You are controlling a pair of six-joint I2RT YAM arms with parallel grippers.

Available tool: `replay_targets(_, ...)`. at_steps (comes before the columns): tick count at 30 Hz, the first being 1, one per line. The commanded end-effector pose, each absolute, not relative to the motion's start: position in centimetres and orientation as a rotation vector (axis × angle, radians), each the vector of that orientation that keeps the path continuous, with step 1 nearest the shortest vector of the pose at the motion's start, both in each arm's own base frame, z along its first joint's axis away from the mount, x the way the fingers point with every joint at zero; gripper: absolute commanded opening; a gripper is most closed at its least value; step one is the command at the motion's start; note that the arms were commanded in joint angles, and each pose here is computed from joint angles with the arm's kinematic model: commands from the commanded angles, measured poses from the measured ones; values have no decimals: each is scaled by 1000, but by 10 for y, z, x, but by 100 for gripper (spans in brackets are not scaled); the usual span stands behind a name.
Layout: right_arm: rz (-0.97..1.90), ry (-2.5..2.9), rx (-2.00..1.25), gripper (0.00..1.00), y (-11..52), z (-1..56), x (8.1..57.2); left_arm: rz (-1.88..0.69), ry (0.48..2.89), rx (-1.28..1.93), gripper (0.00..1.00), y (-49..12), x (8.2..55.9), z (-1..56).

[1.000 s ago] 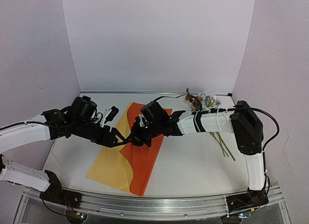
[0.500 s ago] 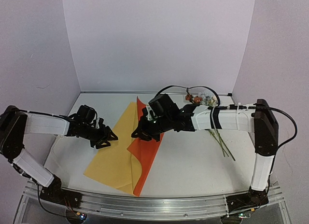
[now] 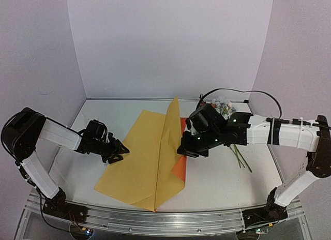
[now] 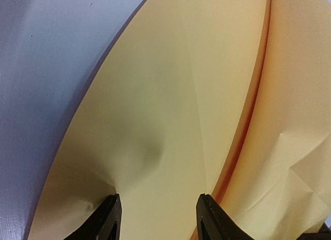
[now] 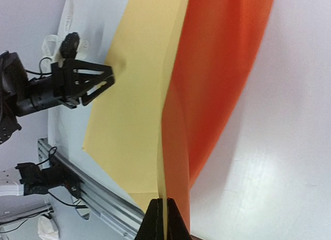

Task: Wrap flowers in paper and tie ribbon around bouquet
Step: Unfold the folded wrapping paper at the center of the board.

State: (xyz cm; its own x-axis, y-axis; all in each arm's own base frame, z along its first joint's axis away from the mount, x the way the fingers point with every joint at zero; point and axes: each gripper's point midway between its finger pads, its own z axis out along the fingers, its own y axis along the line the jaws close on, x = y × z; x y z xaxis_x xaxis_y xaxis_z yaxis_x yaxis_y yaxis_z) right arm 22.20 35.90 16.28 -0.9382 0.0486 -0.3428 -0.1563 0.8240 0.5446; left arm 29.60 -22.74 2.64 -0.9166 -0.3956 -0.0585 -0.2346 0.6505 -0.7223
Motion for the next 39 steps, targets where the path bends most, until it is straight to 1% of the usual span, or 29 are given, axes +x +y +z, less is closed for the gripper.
replay_targets(1, 386, 2716, -51, 0, 283, 130, 217, -930, 2724, -650, 52, -197, 274, -5)
replay_targets(6, 135, 2764, -68, 0, 257, 104, 217, -855, 2710, -667, 53, -181, 261, 4)
replay_targets(10, 59, 2780, -96, 0, 260, 90, 222, -819, 2716, -663, 52, -173, 251, 9)
replay_targets(16, -25, 2729, -211, 0, 272, 88, 244, -806, 2693, -647, 52, -167, 247, 23)
replay_targets(21, -3, 2733, -245, 9, 271, 82, 263, -770, 2695, -636, 52, -162, 244, 25)
replay_targets(24, 163, 2772, -227, 18, 281, 76, 260, -754, 2698, -621, 52, -161, 246, 25)
replay_targets(29, 239, 2807, -184, 38, 275, 65, 245, -744, 2697, -564, 53, -167, 260, 31)
replay_targets(31, 247, 2821, -149, 39, 270, 59, 242, -725, 2709, -526, 53, -170, 268, 31)
replay_targets(33, 239, 2838, -109, 36, 264, 52, 238, -713, 2715, -503, 53, -172, 276, 31)
replay_targets(35, 247, 2848, -56, 26, 259, 46, 234, -700, 2724, -498, 53, -170, 284, 29)
replay_targets(37, 286, 2868, -10, 15, 257, 42, 225, -686, 2732, -489, 53, -168, 294, 27)
replay_targets(39, 303, 2889, 45, 8, 251, 34, 216, -666, 2736, -485, 53, -163, 306, 26)
